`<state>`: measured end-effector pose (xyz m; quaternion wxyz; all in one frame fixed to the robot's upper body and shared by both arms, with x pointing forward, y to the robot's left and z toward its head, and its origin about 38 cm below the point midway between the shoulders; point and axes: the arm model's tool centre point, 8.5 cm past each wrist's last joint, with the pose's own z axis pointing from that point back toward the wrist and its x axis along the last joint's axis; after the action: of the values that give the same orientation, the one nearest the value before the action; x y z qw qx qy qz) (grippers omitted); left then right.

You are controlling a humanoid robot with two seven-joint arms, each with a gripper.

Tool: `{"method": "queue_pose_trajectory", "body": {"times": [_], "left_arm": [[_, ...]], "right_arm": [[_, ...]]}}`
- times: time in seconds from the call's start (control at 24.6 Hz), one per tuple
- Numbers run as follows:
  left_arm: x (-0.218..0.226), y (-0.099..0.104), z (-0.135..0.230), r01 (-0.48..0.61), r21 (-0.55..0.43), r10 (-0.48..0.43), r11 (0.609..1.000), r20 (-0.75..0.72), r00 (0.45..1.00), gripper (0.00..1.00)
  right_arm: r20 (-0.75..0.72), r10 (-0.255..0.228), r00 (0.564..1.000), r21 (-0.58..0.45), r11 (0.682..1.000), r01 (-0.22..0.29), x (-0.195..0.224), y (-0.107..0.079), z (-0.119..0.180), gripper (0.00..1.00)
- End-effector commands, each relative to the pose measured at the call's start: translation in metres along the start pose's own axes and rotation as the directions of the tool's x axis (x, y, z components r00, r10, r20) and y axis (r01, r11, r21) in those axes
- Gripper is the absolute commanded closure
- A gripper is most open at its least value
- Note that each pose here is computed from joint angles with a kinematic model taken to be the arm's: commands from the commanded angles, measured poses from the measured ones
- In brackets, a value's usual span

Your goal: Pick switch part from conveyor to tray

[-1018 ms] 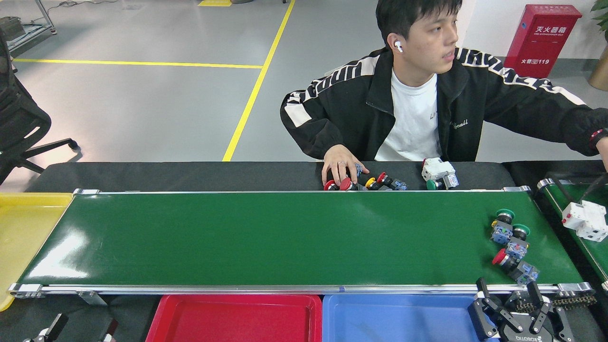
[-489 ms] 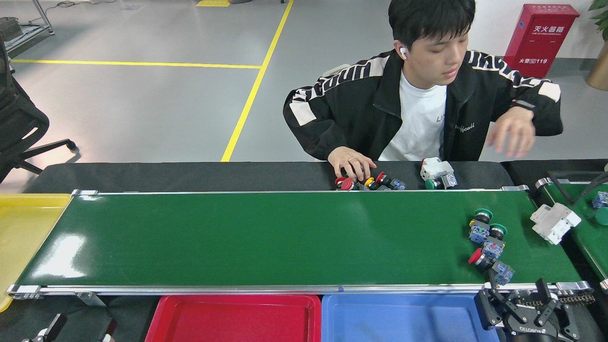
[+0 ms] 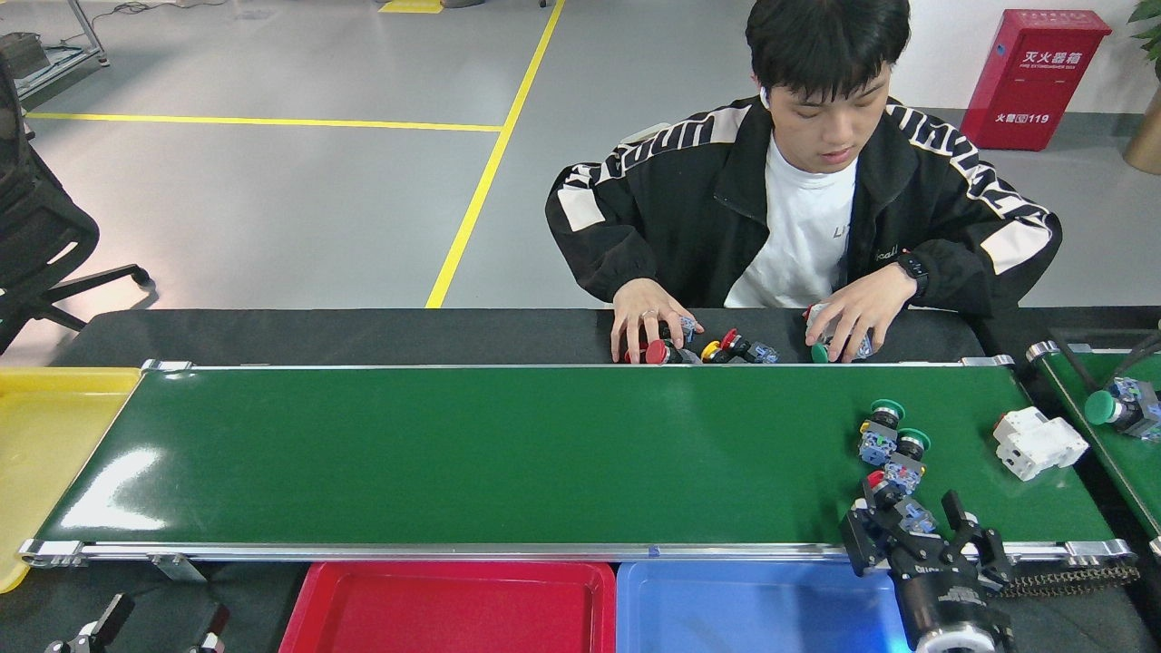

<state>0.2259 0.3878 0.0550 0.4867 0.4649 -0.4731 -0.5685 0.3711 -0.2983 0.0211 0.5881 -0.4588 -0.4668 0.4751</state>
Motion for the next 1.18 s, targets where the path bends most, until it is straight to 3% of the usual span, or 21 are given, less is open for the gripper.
{"method": "queue_pose_trajectory", "body": {"times": [0.0,0.08,0.12,0.29,0.33,0.41,0.53,0.69,0.81,0.9,0.98,1.1,1.14], "left_arm": [[-0.001,0.006,-0.002,0.008,0.019,-0.008,1.0,-0.001,1.0,0.0],[0.0,0.006,-0.002,0.008,0.018,-0.008,1.0,0.0,1.0,0.0],[0.0,0.006,-0.002,0.008,0.02,-0.008,1.0,0.0,1.0,0.0],[-0.001,0.007,-0.002,0.01,0.02,-0.01,1.0,-0.001,1.0,0.0],[-0.001,0.006,-0.002,0.009,0.019,-0.009,1.0,-0.001,1.0,0.0],[-0.001,0.006,-0.002,0.009,0.017,-0.009,1.0,-0.001,1.0,0.0],[-0.002,0.005,0.0,0.009,0.016,-0.009,1.0,-0.004,1.0,0.0],[-0.003,0.005,0.001,0.01,0.015,-0.009,1.0,-0.007,1.0,0.0],[-0.002,0.005,0.001,0.009,0.013,-0.008,1.0,-0.004,1.0,0.0],[-0.002,0.005,0.001,0.009,0.013,-0.008,1.0,-0.004,1.0,0.0],[-0.002,0.005,0.001,0.009,0.014,-0.009,1.0,-0.004,1.0,0.0],[-0.002,0.006,-0.001,0.012,0.017,-0.012,1.0,0.001,1.0,0.0],[-0.002,0.008,-0.003,0.014,0.021,-0.014,1.0,0.003,1.0,0.0]], "right_arm": [[0.005,0.03,1.0,0.001,1.0,-0.03,-0.006,-0.008,-0.017,0.31],[0.018,0.035,0.999,0.027,0.999,-0.036,-0.003,-0.005,-0.029,0.33],[0.02,0.035,0.999,0.028,0.999,-0.036,-0.003,-0.006,-0.034,0.39],[0.095,0.055,0.994,0.015,0.998,-0.056,-0.005,-0.014,-0.041,0.82],[0.112,0.046,0.993,0.01,0.999,-0.047,-0.003,-0.016,-0.041,0.85],[0.128,0.013,0.992,0.004,1.0,-0.013,-0.004,-0.018,-0.039,0.87],[0.174,0.031,0.984,-0.052,0.998,-0.022,-0.005,-0.038,-0.035,0.87],[0.272,0.023,0.962,-0.123,0.992,0.012,0.003,-0.056,0.003,0.87],[0.385,0.039,0.922,-0.186,0.982,0.036,0.027,-0.074,0.041,0.87],[0.495,0.038,0.868,-0.166,0.985,0.052,0.058,-0.069,0.06,0.87],[0.623,-0.008,0.782,-0.1,0.991,0.089,0.117,-0.054,0.071,0.84],[0.73,0.021,0.683,-0.071,0.996,0.045,0.172,-0.043,0.083,0.76],[0.761,0.027,0.648,-0.057,0.998,0.026,0.191,-0.036,0.087,0.68]]}}
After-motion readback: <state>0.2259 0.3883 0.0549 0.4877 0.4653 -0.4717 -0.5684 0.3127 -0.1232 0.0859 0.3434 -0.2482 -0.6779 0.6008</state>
